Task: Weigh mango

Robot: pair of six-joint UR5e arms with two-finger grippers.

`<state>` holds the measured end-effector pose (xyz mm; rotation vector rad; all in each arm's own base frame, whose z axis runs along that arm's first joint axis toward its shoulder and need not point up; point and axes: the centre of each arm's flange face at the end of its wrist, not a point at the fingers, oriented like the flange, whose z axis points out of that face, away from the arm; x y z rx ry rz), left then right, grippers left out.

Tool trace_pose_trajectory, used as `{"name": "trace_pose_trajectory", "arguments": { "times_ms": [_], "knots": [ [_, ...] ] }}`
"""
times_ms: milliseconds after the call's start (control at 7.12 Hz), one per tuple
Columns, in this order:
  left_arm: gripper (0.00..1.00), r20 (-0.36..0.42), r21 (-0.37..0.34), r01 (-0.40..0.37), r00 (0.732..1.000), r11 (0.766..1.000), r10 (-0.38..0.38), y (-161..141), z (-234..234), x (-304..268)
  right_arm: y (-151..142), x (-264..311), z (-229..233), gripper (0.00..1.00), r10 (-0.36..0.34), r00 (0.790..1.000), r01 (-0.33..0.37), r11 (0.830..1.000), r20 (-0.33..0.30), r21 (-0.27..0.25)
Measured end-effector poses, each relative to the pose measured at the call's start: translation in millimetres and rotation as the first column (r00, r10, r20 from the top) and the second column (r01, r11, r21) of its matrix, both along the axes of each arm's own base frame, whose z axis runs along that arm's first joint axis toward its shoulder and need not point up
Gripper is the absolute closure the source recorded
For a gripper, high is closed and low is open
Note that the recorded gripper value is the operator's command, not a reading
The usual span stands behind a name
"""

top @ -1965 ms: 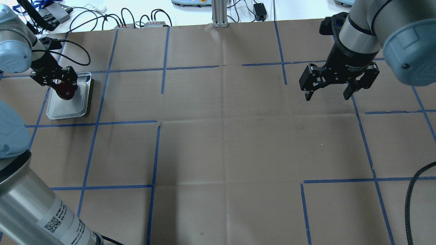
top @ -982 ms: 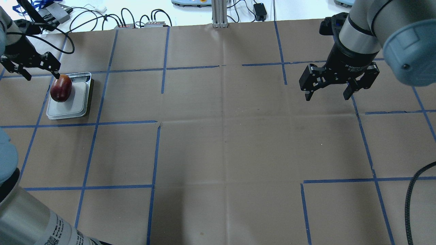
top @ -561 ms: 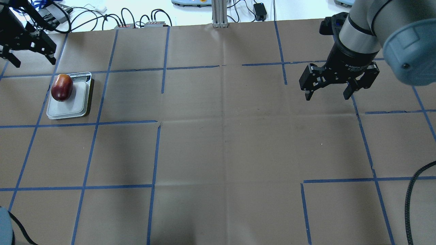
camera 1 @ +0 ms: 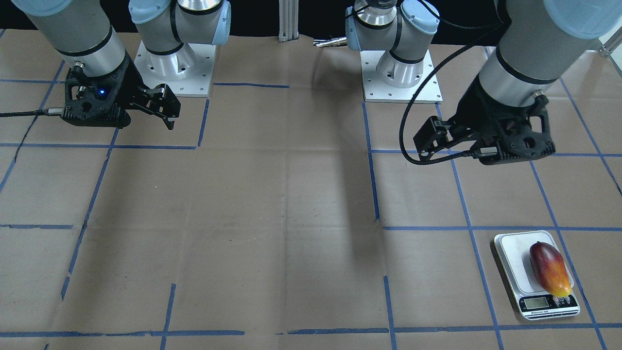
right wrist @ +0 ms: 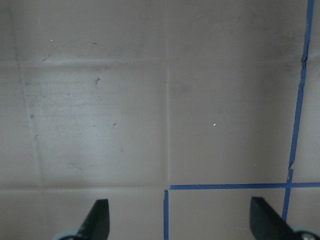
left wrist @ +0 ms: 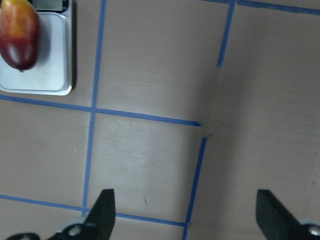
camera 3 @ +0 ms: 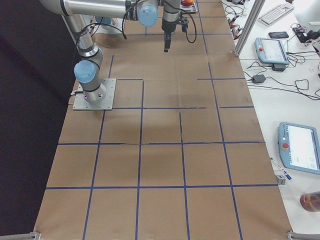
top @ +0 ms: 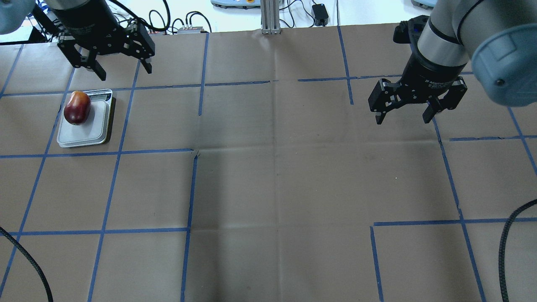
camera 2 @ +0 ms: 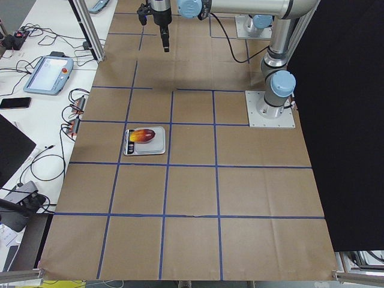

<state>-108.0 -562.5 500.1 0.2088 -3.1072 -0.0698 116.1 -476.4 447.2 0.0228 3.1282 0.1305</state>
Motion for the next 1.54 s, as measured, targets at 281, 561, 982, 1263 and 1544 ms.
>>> {"name": "trace_pose_trajectory", "arguments": {
  "times_ms": [281, 561, 982, 1263, 1544],
  "knots": [
    [0.01, -0.056, 0.038, 0.011, 0.998, 0.999, -0.009, 8.2, -10.1, -13.5, 0.0, 0.0, 0.0, 0.0, 0.0, 1.0, 0.0, 1.0, 0.0, 0.0],
    [0.01, -0.063, 0.085, 0.014, 0.998, 0.996, -0.008, 25.7, -35.7, -15.5, 0.0, 0.0, 0.0, 0.0, 0.0, 1.0, 0.0, 1.0, 0.0, 0.0],
    [0.01, -0.04, 0.045, 0.014, 0.999, 0.999, -0.012, 43.2, -35.2, -14.9, 0.0, 0.0, 0.0, 0.0, 0.0, 1.0, 0.0, 1.0, 0.0, 0.0],
    [0.01, -0.005, 0.02, 0.012, 1.0, 1.0, -0.012, 39.7, -32.4, -11.7, 0.0, 0.0, 0.0, 0.0, 0.0, 1.0, 0.0, 1.0, 0.0, 0.0],
    [0.01, 0.004, 0.011, 0.01, 1.0, 1.0, -0.01, 38.3, -31.4, -10.9, 0.0, 0.0, 0.0, 0.0, 0.0, 1.0, 0.0, 1.0, 0.0, 0.0]
  ]
}}
